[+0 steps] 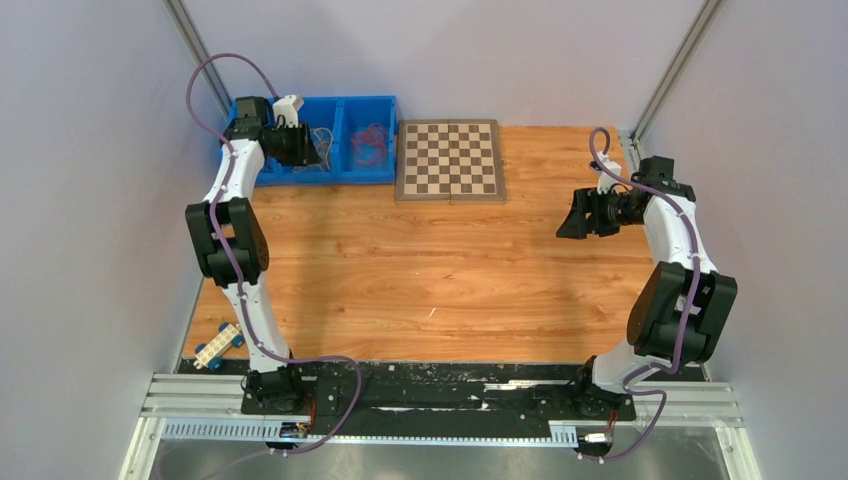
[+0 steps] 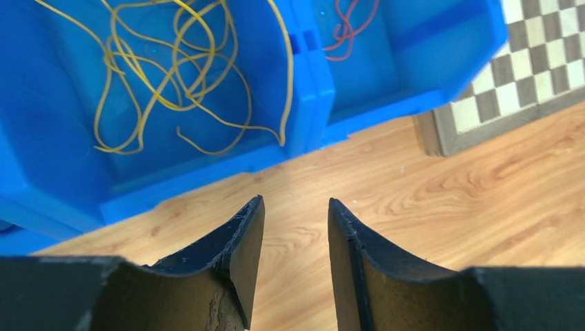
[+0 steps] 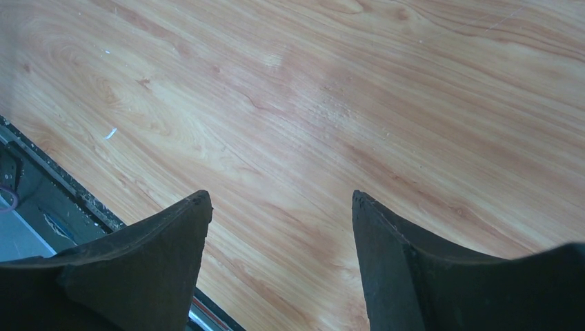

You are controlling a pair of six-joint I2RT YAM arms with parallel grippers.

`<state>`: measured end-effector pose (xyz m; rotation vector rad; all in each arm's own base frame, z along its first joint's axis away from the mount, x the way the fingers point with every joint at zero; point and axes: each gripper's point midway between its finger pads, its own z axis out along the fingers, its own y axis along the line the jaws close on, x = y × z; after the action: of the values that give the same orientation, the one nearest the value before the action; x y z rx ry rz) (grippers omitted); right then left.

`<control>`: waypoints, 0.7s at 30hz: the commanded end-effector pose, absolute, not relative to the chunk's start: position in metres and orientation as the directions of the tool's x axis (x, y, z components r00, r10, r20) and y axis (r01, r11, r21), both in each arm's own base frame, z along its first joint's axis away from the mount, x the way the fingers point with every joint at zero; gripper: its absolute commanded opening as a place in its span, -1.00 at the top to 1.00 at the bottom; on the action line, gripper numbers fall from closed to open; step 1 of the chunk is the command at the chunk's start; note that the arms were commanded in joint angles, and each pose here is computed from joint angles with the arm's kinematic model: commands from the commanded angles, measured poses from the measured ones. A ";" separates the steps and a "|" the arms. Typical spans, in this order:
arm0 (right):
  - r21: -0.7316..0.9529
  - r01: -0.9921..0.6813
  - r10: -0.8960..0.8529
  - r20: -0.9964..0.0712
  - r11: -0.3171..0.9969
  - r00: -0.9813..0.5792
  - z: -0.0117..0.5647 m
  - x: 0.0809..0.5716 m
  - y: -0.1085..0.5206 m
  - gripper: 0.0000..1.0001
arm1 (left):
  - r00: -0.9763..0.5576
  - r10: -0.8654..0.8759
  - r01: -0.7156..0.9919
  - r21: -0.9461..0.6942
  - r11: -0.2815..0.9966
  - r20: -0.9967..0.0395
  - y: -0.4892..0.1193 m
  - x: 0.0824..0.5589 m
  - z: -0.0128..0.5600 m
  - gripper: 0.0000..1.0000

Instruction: Untangle the cables

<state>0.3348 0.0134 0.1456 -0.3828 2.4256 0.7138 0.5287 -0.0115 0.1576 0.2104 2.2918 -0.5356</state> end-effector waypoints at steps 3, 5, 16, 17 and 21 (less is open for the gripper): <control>0.379 -0.433 -0.116 -0.629 0.818 -0.769 0.153 0.346 0.012 -0.47 | -0.673 0.035 0.330 -0.258 0.908 -0.739 -0.006 0.556 0.158 0.09; 0.383 -0.425 -0.111 -0.622 0.821 -0.775 0.151 0.347 0.012 -0.47 | -0.688 0.034 0.330 -0.271 0.904 -0.725 -0.007 0.561 0.147 0.07; 0.396 -0.389 -0.090 -0.596 0.832 -0.798 0.144 0.354 0.007 -0.46 | -0.699 0.035 0.345 -0.294 0.891 -0.714 -0.012 0.569 0.127 -0.02; 0.397 -0.386 -0.090 -0.591 0.833 -0.801 0.142 0.355 0.007 -0.46 | -0.701 0.039 0.348 -0.294 0.890 -0.712 -0.013 0.569 0.125 -0.04; 0.387 -0.383 -0.093 -0.592 0.839 -0.801 0.142 0.358 0.004 -0.46 | -0.704 0.036 0.348 -0.300 0.888 -0.709 -0.015 0.571 0.120 -0.06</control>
<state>0.3426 0.0076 0.1309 -0.3308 2.4832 0.7158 0.5593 -0.0093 0.1061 0.2193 2.3645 -0.5413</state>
